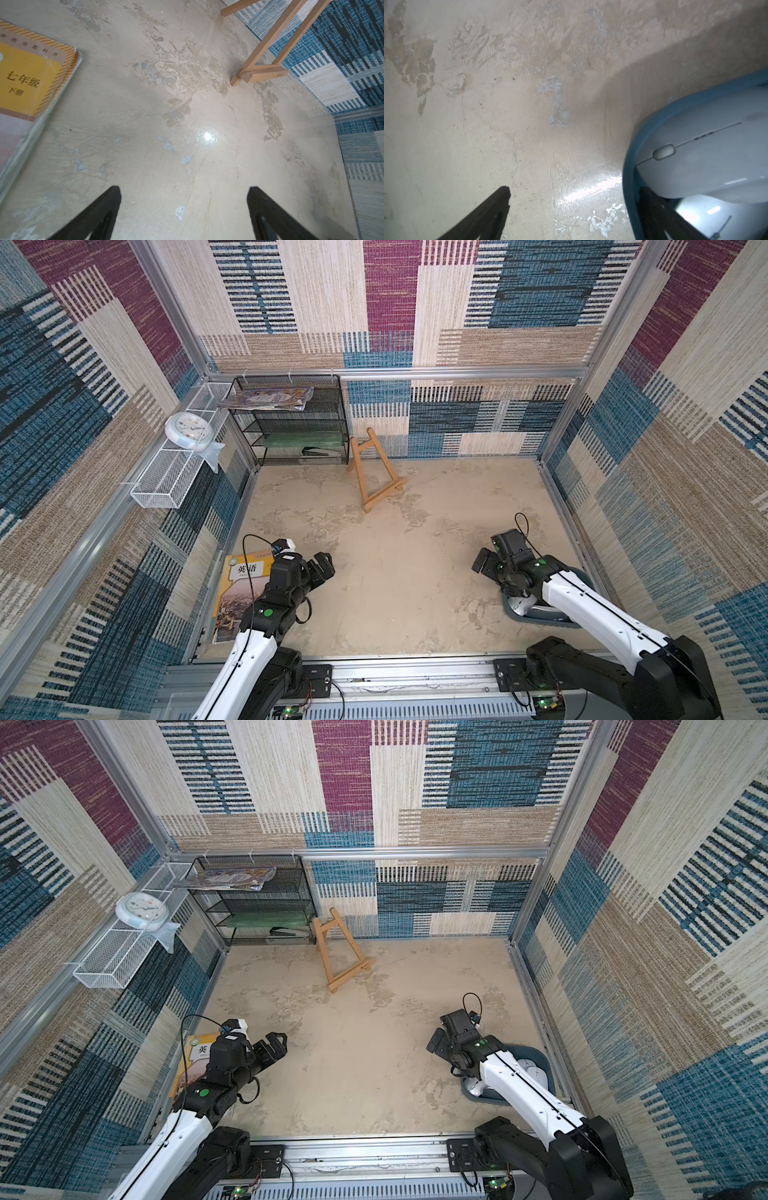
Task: Take out the mouse from the storage box
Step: Move the storage box to the center of the board.
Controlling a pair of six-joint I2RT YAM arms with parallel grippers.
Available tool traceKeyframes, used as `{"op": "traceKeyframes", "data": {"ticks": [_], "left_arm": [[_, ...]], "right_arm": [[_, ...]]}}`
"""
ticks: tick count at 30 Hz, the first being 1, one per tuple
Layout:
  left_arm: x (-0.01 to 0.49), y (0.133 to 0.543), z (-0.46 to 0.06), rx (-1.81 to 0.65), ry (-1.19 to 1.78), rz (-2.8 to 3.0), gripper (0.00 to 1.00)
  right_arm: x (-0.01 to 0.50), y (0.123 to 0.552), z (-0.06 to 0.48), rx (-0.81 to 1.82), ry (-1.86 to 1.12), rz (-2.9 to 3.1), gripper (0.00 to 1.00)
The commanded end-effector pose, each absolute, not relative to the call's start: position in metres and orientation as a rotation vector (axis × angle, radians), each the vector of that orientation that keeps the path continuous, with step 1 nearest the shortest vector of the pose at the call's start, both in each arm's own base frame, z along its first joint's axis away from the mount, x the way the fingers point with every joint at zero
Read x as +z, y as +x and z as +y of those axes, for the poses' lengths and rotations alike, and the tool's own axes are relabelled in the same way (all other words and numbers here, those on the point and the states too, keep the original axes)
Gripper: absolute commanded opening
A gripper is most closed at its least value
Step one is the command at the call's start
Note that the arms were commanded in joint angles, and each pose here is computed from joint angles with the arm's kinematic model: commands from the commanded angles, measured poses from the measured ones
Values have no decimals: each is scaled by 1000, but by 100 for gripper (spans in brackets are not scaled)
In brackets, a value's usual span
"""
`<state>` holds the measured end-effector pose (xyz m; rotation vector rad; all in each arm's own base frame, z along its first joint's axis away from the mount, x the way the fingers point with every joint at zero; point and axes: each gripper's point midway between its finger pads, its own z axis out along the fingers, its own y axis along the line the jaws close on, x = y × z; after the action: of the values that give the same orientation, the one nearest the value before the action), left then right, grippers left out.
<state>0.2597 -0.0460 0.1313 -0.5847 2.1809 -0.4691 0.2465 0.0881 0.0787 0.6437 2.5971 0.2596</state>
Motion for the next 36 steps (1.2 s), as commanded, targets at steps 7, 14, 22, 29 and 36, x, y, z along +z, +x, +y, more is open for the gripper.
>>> {"op": "traceKeyframes", "data": {"ticks": [7,14,22,29,36], "left_arm": [[138,256,-80,-579,-470,2213,99],[132,249,-97,-597,-424,2249,99],[125,249,-135,-592,-311,2358,99],[133,254,-197,-566,-114,2428,99],[132,252,-282,-573,133,2498,99]], "right_arm": [[90,266,169,506,506,2587,99],[100,271,236,615,359,2592,99],[117,277,242,516,272,2592,99],[152,285,167,172,361,2416,99],[197,281,104,-13,408,2197,99]]}}
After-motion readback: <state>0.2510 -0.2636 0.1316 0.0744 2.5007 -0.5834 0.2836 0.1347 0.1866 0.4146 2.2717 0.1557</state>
